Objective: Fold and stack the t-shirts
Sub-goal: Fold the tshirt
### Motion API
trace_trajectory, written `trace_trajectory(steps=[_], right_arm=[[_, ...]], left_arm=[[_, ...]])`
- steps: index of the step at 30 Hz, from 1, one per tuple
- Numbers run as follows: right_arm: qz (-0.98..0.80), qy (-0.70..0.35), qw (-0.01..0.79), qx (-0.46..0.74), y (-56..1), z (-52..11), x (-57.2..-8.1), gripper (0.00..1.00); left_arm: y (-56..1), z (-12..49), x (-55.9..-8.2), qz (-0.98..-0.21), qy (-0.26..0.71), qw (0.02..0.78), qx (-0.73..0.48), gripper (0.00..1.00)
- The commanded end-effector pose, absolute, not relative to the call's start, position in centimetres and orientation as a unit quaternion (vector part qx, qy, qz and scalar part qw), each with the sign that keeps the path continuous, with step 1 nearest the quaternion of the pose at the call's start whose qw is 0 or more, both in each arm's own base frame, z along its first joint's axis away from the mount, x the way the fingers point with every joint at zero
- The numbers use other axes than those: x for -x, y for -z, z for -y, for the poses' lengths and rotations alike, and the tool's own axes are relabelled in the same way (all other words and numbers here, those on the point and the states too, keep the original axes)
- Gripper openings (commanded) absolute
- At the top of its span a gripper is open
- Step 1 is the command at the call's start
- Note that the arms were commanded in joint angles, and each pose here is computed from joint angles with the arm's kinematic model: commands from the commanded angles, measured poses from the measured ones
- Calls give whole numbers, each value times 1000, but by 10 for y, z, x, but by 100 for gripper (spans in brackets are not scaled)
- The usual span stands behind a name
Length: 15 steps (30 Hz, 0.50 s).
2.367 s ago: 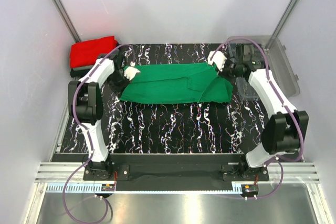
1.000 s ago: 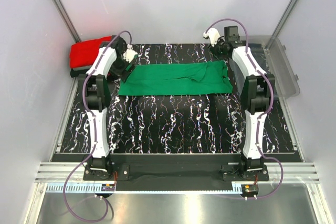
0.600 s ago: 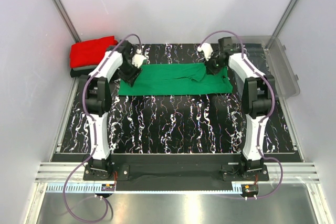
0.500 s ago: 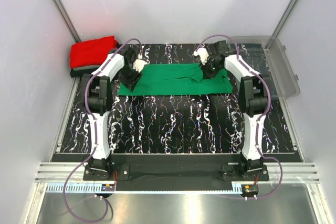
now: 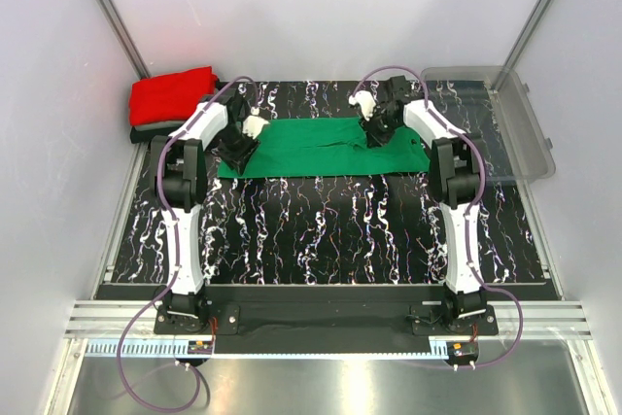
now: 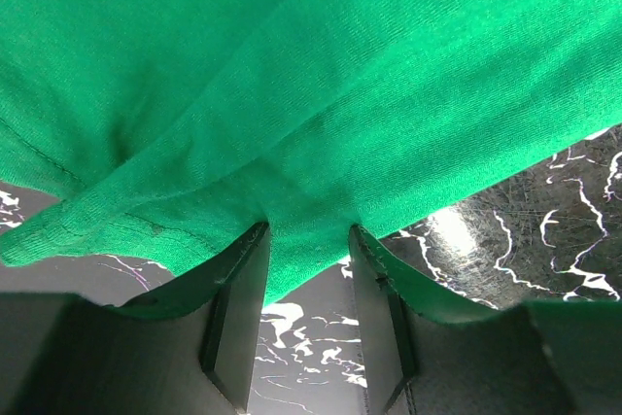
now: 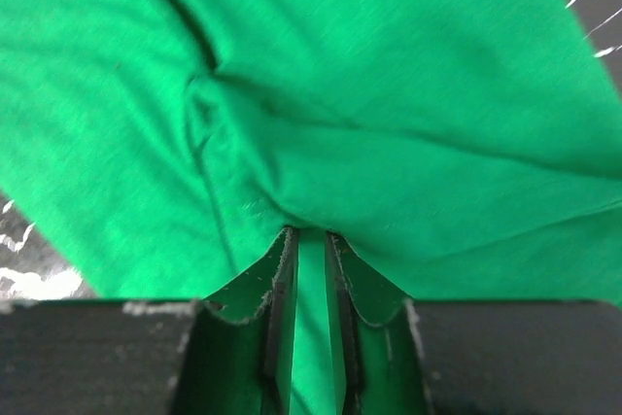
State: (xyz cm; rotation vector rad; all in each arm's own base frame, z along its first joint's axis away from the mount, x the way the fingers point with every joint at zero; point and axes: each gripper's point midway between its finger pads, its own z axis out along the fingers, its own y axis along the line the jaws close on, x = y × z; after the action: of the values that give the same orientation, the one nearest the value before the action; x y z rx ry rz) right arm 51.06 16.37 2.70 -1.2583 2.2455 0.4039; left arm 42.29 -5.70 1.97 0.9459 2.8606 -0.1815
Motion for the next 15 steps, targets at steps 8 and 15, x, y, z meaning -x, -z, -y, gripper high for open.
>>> trace_trajectory(steps=[8, 15], right_arm=[[-778, -87, 440, 440, -135, -228, -608, 23], [-754, -101, 496, 418, -224, -232, -587, 26]], left_arm=[[-28, 57, -428, -946, 56, 76, -309, 49], [-91, 62, -435, -939, 36, 149, -309, 98]])
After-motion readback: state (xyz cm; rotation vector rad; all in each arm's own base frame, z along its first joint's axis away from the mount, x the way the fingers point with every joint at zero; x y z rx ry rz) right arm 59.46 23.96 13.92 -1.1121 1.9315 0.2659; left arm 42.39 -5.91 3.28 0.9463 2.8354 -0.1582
